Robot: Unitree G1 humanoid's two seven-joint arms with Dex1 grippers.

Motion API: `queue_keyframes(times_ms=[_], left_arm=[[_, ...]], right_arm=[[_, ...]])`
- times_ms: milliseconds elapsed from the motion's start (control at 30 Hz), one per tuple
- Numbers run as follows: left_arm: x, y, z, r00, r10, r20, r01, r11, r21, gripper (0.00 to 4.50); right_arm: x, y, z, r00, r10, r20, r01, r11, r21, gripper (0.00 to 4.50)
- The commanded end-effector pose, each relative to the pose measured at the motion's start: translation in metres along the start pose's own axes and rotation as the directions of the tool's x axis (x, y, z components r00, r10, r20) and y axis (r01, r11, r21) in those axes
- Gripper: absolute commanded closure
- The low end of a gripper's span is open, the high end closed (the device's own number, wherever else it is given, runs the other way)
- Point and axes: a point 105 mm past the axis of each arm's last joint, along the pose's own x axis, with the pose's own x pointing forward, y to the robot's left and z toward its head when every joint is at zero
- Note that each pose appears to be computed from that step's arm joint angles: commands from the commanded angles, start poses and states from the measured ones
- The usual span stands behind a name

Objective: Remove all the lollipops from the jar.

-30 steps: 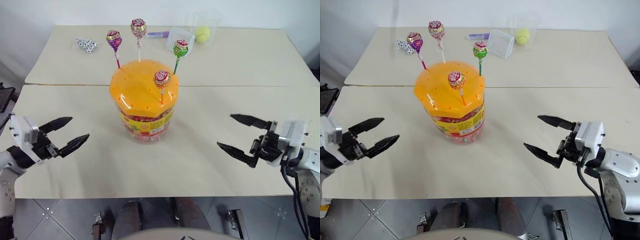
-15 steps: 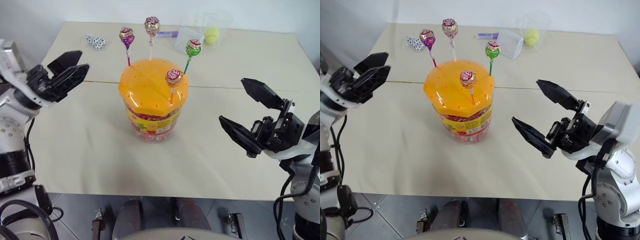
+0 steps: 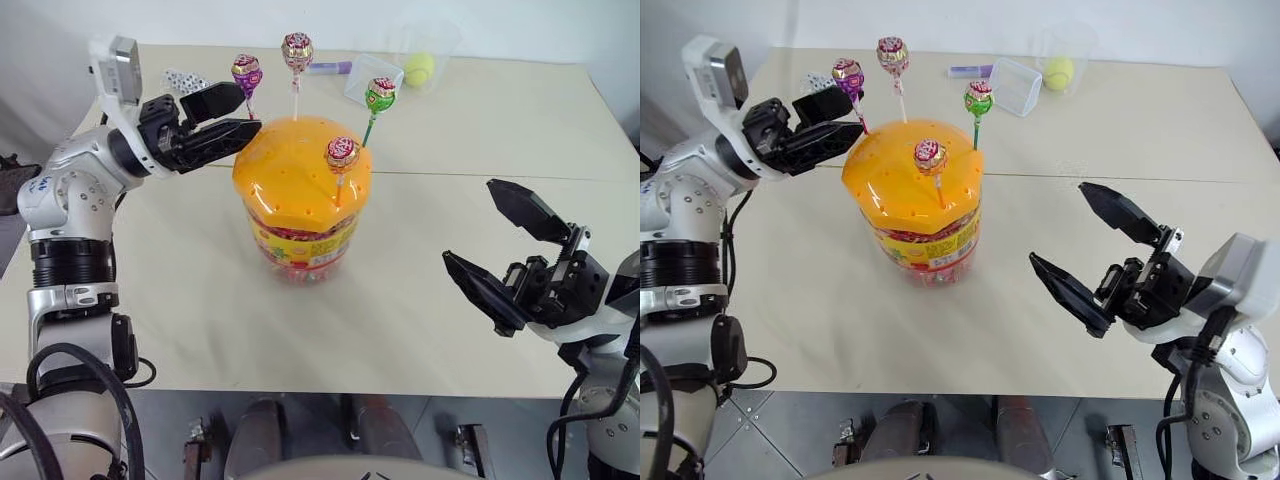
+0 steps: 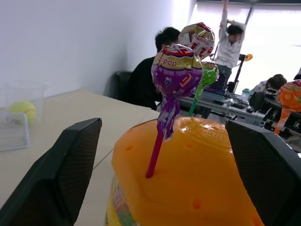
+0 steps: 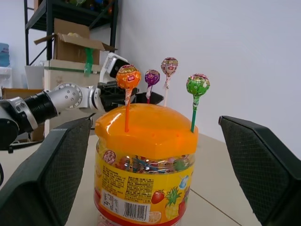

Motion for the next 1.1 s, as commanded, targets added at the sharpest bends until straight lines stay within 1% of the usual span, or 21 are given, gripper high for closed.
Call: queue_keyframes(times_ms=[33,233,333,367,400,533,600,667,733,767,800,833,867,900,967,1000,1033,1100], left_arm=[[0.004,-0.001,0.012,1.000,-0.029,0.009,0.029,0.999,0.033,1.20],[0.011,0.000,0.015,0.998,-0.058,0.031,0.057,0.998,0.020,3.12],[0.014,-0.004,0.021,0.993,-0.091,0.072,0.091,0.996,0.003,4.01],[0.015,-0.004,0.026,0.990,-0.097,0.097,0.098,0.995,0.002,4.38],[0.016,-0.005,0.028,0.989,-0.100,0.114,0.100,0.995,0.002,4.48],[0.011,0.003,0.062,0.948,-0.054,0.314,0.081,0.994,-0.071,4.48],[0.000,0.013,0.078,0.912,0.027,0.408,0.023,0.993,-0.118,4.48],[-0.015,0.020,0.085,0.890,0.107,0.444,-0.042,0.987,-0.154,4.48],[-0.035,0.025,0.087,0.883,0.190,0.430,-0.132,0.978,-0.163,4.48],[-0.045,0.029,0.084,0.888,0.249,0.387,-0.195,0.965,-0.175,4.48],[-0.072,0.032,0.067,0.894,0.358,0.267,-0.319,0.931,-0.180,4.48],[-0.090,0.032,0.055,0.886,0.429,0.176,-0.400,0.899,-0.177,4.48],[-0.111,0.031,0.038,0.861,0.506,0.057,-0.491,0.854,-0.170,4.48],[-0.141,0.025,0.014,0.807,0.585,-0.083,-0.590,0.791,-0.162,4.48],[-0.185,0.006,-0.028,0.684,0.653,-0.324,-0.718,0.682,-0.141,4.48],[-0.198,-0.003,-0.040,0.641,0.661,-0.389,-0.749,0.649,-0.132,4.48],[-0.217,-0.017,-0.059,0.568,0.665,-0.485,-0.796,0.593,-0.118,4.48],[-0.240,-0.042,-0.082,0.470,0.664,-0.582,-0.851,0.515,-0.101,4.48]], right_arm=[[0.004,0.007,0.009,0.999,0.016,0.039,-0.014,0.999,-0.039,0.00],[0.002,0.010,0.007,0.999,0.008,0.035,-0.007,0.999,-0.037,0.00],[0.001,0.011,0.006,0.999,0.007,0.032,-0.006,0.999,-0.034,0.00],[0.001,0.011,0.006,0.999,0.013,0.031,-0.012,0.999,-0.030,0.00],[0.001,0.012,0.006,0.999,0.018,0.030,-0.017,1.000,-0.026,0.00],[0.005,0.013,0.006,0.998,0.034,0.053,-0.033,0.999,-0.016,0.00],[0.008,0.014,0.007,0.996,0.055,0.066,-0.055,0.998,-0.008,0.00],[0.012,0.015,0.007,0.994,0.084,0.071,-0.084,0.996,-0.010,0.00],[0.014,0.016,0.007,0.990,0.128,0.062,-0.127,0.992,-0.017,0.00],[0.014,0.018,0.006,0.987,0.156,0.050,-0.155,0.988,-0.024,0.00],[0.016,0.019,0.005,0.977,0.211,0.030,-0.210,0.977,-0.026,0.00],[0.017,0.019,0.004,0.969,0.248,0.016,-0.247,0.969,-0.026,0.00],[0.017,0.020,0.002,0.956,0.292,-0.006,-0.292,0.956,-0.022,0.00],[0.016,0.022,-0.002,0.935,0.351,-0.043,-0.352,0.936,-0.016,0.00],[0.010,0.024,-0.009,0.897,0.429,-0.106,-0.430,0.903,0.021,0.00],[0.007,0.024,-0.011,0.884,0.451,-0.122,-0.450,0.892,0.035,0.00],[0.003,0.023,-0.015,0.870,0.472,-0.142,-0.468,0.882,0.059,0.00],[-0.005,0.023,-0.023,0.841,0.509,-0.184,-0.503,0.860,0.085,0.00]])
